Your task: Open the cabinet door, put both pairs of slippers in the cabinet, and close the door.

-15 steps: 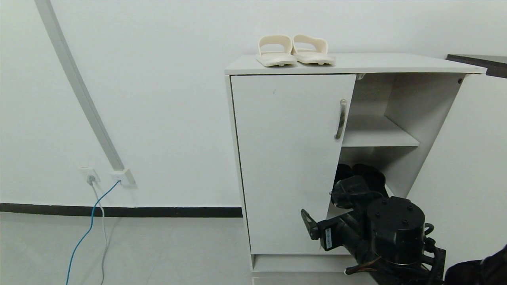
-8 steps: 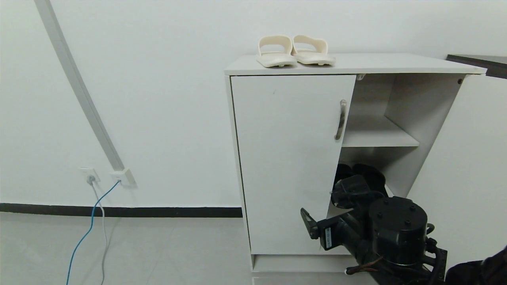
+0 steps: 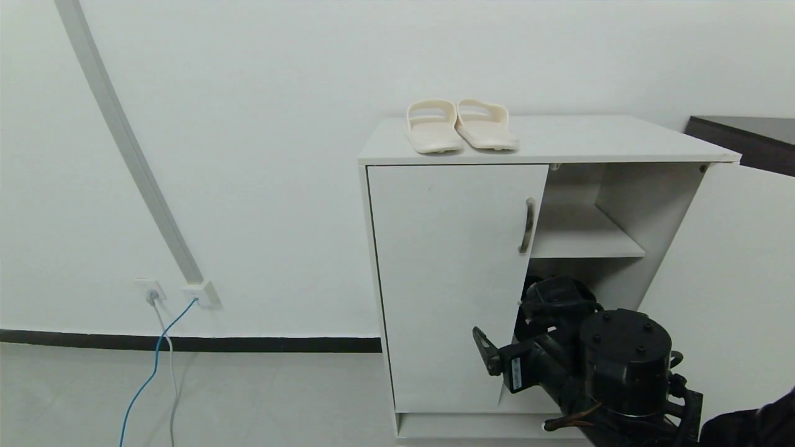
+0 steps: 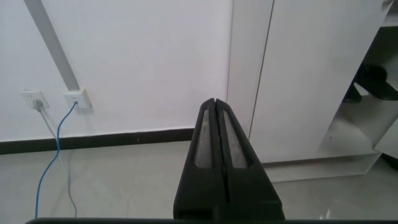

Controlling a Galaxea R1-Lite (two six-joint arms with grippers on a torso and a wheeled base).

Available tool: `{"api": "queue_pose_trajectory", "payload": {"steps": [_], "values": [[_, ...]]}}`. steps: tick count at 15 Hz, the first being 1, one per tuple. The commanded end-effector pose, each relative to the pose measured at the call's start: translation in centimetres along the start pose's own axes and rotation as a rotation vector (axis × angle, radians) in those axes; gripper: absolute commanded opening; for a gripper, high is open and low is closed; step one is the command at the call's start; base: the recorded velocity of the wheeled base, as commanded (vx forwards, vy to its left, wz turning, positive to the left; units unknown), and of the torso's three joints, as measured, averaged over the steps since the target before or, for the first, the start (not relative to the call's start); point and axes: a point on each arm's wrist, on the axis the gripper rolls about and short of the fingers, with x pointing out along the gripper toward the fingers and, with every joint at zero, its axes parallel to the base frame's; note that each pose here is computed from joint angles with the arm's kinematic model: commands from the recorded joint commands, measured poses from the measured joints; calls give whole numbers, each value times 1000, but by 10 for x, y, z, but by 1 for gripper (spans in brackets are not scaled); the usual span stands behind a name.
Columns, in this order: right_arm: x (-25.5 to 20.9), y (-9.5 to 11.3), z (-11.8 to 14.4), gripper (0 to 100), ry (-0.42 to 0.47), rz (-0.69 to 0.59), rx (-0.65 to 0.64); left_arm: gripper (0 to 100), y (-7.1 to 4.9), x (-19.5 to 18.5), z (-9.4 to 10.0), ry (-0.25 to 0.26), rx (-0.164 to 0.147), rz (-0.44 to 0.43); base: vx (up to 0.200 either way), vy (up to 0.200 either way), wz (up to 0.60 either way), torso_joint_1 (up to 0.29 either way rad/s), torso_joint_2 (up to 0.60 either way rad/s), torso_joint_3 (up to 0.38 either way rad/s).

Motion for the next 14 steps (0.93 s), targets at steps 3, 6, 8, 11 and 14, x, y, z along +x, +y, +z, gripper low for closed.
{"api": "queue_pose_trajectory", "payload": {"steps": [3, 6, 8, 11, 14], "values": [[0, 1, -2, 100, 5, 1, -5, 0, 0, 0, 0, 0, 0, 0, 0, 0, 0, 124, -456, -344], [0, 0, -2, 100, 8, 1, -6, 0, 0, 0, 0, 0, 0, 0, 0, 0, 0, 147, -470, -326], [0, 0, -3, 100, 11, 1, -8, 0, 0, 0, 0, 0, 0, 0, 0, 0, 0, 156, -493, -322], [0, 0, -3, 100, 11, 1, -8, 0, 0, 0, 0, 0, 1, 0, 0, 0, 0, 180, -497, -321], [-1, 0, -1, 100, 3, 1, -5, 0, 0, 0, 0, 0, 0, 0, 0, 0, 0, 204, -513, -317]]}}
